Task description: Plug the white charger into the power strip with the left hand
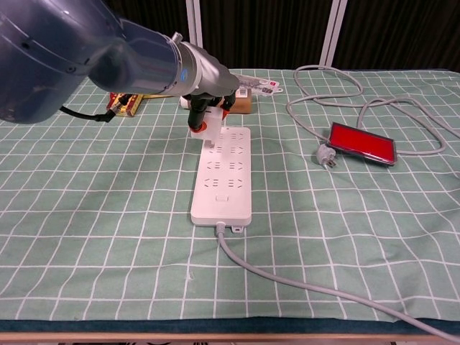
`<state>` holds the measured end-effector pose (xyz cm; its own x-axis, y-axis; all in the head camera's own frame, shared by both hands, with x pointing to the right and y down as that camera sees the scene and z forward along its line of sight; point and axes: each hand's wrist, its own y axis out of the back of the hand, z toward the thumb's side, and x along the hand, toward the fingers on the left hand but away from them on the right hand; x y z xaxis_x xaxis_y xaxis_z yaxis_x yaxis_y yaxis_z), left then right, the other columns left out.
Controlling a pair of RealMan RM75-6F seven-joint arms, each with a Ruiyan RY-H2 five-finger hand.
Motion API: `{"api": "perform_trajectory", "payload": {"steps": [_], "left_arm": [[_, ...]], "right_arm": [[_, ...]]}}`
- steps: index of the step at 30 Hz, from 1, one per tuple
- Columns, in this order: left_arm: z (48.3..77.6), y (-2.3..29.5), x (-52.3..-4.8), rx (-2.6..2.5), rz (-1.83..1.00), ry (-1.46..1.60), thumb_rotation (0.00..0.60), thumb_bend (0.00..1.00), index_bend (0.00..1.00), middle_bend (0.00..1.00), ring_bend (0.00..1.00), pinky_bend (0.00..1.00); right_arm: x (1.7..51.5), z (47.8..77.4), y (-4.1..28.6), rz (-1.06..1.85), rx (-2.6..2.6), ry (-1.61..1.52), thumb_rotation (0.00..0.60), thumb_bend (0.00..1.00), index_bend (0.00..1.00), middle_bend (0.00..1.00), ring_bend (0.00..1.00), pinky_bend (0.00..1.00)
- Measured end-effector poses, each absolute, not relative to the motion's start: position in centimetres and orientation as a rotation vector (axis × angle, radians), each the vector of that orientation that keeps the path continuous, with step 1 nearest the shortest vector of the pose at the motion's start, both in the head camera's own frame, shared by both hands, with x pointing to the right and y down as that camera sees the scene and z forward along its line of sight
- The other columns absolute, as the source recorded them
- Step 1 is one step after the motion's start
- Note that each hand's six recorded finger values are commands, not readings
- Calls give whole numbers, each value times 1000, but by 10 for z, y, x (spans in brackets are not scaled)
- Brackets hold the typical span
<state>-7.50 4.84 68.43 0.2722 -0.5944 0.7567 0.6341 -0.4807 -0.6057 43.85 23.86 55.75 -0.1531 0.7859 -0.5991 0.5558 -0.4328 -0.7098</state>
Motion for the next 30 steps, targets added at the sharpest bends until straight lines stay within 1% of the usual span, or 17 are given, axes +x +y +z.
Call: {"api": "perform_trajectory", "payload": {"steps": [30], "left_arm": [[695, 55, -67, -1501, -1451, -47, 600, 699, 691, 806, 847, 950]], "right_arm": [[438, 558, 239, 1630, -1902, -1544, 600, 338, 0, 0, 0, 0]]}}
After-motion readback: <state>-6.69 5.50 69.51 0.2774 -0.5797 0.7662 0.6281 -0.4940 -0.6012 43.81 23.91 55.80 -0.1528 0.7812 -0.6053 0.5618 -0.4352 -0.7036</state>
